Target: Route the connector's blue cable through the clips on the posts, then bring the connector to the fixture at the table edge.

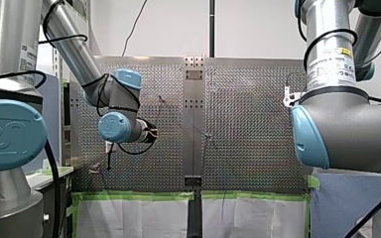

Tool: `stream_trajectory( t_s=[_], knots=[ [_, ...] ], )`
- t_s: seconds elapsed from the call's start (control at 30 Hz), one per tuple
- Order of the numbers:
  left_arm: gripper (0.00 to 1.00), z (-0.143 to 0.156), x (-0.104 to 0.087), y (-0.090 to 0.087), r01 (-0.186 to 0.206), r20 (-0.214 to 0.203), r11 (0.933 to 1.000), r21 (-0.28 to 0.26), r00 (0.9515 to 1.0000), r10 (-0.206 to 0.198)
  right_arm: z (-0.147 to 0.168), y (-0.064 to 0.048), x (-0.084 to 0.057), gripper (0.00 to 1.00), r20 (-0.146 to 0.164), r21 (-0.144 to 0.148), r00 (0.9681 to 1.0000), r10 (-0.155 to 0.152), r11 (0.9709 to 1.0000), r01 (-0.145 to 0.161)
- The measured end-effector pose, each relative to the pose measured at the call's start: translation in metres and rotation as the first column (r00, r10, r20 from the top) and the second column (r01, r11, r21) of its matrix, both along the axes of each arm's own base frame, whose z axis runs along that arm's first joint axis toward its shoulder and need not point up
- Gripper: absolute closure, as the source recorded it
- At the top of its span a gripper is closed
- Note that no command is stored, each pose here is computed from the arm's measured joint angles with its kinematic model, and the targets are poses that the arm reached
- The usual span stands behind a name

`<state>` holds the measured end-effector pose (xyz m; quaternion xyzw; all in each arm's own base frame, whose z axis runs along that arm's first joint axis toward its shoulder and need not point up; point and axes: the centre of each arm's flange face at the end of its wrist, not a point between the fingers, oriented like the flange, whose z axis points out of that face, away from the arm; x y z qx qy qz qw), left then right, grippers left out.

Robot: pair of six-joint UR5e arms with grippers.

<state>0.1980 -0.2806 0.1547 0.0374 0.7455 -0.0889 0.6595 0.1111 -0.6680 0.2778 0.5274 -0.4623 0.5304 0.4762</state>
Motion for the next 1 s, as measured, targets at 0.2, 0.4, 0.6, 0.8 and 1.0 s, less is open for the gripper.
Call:
stream_trajectory(
  t_s=[0.2,0.4,0.6,0.8,1.0],
  knots=[
    [0.0,0.0,0.0,0.0,0.0,0.0,1.0,0.0,1.0,0.0,-0.001,0.001,0.001,0.01,-0.004,0.01,1.0,-0.006,0.9999,0.006],
    [0.0,0.0,0.0,0.0,0.001,0.0,1.0,0.0,1.0,-0.001,-0.006,0.01,0.006,0.01,-0.033,0.055,0.9989,-0.033,0.9979,0.035],
    [0.0,0.0,-0.001,0.0,0.002,-0.001,1.0,0.001,1.0,-0.002,-0.005,0.031,0.028,0.01,-0.073,0.077,0.9966,-0.037,0.9961,0.043],
    [0.0,0.0,-0.001,0.0,0.002,-0.001,1.0,0.001,1.0,-0.002,0.006,0.057,0.056,0.01,-0.084,0.046,0.9957,-0.04,0.998,0.043],
    [0.0,0.0,-0.001,0.0,0.003,-0.002,1.0,0.002,1.0,-0.003,0.0,0.077,0.082,0.01,-0.105,0.06,0.9937,-0.037,0.9973,0.044]
  ],
)
